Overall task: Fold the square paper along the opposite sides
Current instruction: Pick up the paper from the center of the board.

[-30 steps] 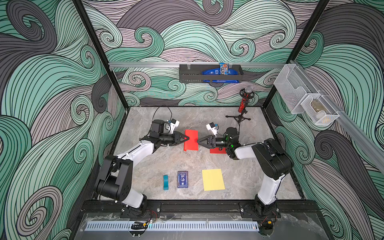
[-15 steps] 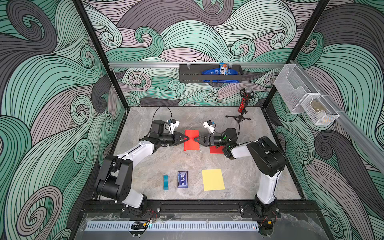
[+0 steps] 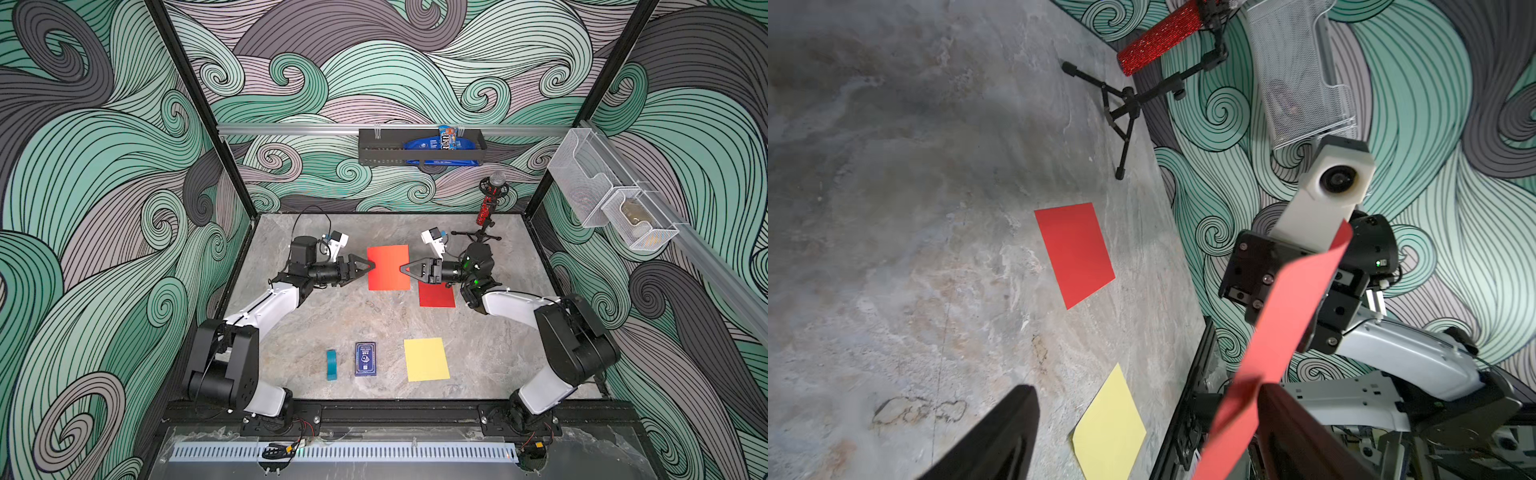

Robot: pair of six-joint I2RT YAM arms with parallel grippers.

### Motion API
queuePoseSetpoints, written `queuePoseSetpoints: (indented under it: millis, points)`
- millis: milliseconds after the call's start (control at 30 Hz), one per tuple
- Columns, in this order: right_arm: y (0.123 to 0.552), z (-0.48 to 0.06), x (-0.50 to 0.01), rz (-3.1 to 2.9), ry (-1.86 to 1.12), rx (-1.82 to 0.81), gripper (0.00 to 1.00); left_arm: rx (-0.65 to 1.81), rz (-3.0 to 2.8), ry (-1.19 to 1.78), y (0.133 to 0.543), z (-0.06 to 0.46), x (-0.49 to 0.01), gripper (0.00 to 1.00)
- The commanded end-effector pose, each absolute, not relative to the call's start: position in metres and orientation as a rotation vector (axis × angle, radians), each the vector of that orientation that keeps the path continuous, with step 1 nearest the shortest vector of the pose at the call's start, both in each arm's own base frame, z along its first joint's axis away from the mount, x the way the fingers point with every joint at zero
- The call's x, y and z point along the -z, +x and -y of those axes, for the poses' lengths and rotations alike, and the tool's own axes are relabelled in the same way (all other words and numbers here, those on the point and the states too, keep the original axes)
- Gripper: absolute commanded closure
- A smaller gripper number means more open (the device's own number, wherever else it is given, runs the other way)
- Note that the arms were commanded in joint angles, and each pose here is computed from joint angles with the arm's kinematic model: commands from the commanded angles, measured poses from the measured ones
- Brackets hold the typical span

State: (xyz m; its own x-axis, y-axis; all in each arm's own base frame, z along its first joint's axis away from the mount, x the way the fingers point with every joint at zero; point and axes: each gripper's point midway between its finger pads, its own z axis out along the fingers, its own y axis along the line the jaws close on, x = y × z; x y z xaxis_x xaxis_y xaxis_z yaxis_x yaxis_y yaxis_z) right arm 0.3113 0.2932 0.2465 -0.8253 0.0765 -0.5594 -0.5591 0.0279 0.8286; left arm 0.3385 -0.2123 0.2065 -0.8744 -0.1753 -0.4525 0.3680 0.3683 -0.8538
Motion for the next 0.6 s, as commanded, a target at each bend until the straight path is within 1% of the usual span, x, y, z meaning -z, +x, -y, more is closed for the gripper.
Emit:
queuePoseSetpoints:
  millis: [0, 200, 267, 367, 433, 567]
  points:
    - [0.303, -0.297, -0.249, -1.873, -0.543, -1.858, 1.0, 1.663, -2.024, 0.28, 0.32, 0.22, -0.239, 0.13]
    - [0.308, -0.303, -0.243, -1.9, -0.532, -1.876, 1.0, 1.756, -1.9, 0.36, 0.299, 0.224, -0.269, 0.12]
    - [0.31, -0.304, -0.238, -1.918, -0.525, -1.866, 1.0, 1.765, -1.892, 0.367, 0.298, 0.224, -0.271, 0.14]
    - [0.314, -0.303, -0.229, -1.972, -0.524, -1.816, 1.0, 1.765, -1.894, 0.367, 0.298, 0.225, -0.27, 0.26]
    - [0.316, -0.301, -0.224, -2.01, -0.522, -1.781, 1.0, 1.767, -1.901, 0.36, 0.299, 0.226, -0.268, 0.39]
    - [0.318, -0.297, -0.221, -2.032, -0.516, -1.752, 1.0, 1.753, -1.93, 0.346, 0.301, 0.226, -0.26, 0.59]
